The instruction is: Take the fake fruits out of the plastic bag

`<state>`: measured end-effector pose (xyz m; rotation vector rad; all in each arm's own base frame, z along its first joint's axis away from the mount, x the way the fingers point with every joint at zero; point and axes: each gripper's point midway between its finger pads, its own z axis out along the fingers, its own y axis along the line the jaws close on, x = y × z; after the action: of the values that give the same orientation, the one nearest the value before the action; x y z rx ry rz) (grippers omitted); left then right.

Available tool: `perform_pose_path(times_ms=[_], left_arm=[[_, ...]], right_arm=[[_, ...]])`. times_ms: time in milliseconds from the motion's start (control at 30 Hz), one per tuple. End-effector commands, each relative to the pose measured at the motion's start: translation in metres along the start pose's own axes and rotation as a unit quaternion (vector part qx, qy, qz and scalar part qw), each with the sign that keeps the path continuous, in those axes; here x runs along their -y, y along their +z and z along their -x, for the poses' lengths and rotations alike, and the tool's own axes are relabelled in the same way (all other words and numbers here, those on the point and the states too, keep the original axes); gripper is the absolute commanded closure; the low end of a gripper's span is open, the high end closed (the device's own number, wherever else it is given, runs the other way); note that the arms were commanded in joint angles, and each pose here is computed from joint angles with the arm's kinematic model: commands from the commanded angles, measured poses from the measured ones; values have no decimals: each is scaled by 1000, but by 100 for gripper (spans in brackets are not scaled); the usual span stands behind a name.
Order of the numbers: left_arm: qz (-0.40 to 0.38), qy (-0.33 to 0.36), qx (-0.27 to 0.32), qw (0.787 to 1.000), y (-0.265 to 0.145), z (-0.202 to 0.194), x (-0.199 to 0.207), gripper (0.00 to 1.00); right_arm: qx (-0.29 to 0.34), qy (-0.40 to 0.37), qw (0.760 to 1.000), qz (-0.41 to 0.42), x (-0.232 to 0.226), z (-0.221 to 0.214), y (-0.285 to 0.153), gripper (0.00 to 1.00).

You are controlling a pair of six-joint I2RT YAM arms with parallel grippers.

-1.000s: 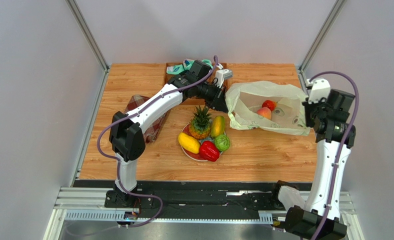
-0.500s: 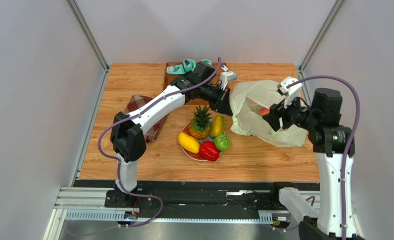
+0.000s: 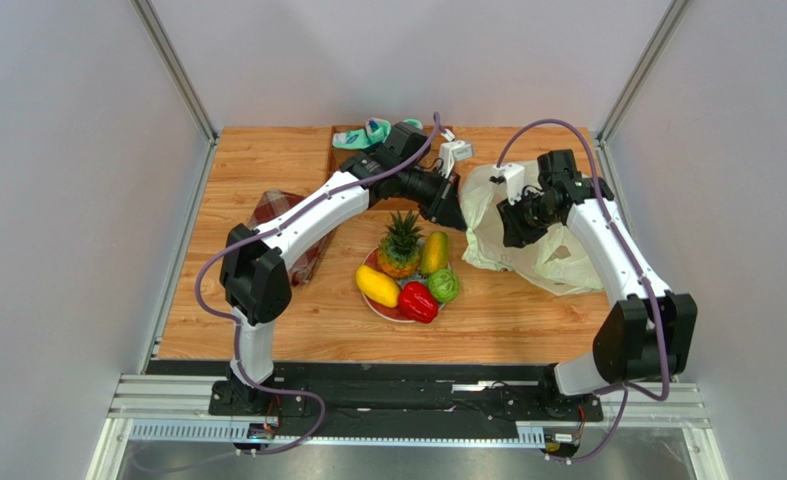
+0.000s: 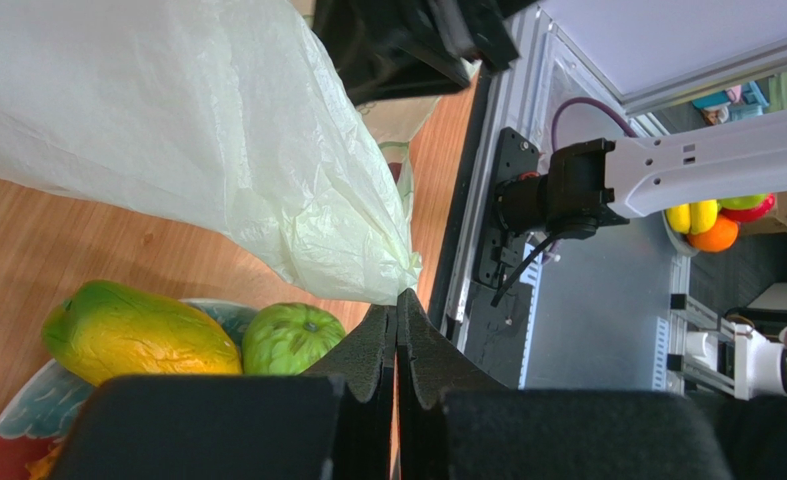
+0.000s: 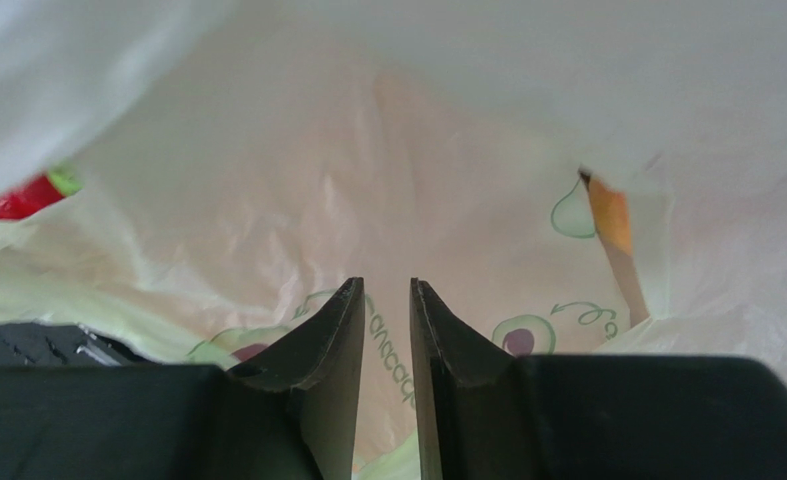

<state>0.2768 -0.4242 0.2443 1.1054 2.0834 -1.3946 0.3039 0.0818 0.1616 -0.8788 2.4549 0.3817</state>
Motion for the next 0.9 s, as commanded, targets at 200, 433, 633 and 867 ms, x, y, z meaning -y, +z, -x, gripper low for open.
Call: perform_pose_path(times_ms=[200, 433, 633, 867], left_arm=[[-23, 11, 12, 1000, -11, 1, 21, 100], [-25, 11, 9, 1000, -12, -4, 22, 100], [-30, 14, 7, 999, -12, -6, 25, 100], [-29, 16, 6, 999, -10, -6, 25, 100]], right_arm=[[-4, 76, 992, -101, 69, 19, 31, 74], [-1, 128, 978, -164, 123, 21, 33, 61], [-23, 147, 970, -192, 159, 13, 46, 41], [-13, 148, 965, -216, 167, 24, 32, 42]])
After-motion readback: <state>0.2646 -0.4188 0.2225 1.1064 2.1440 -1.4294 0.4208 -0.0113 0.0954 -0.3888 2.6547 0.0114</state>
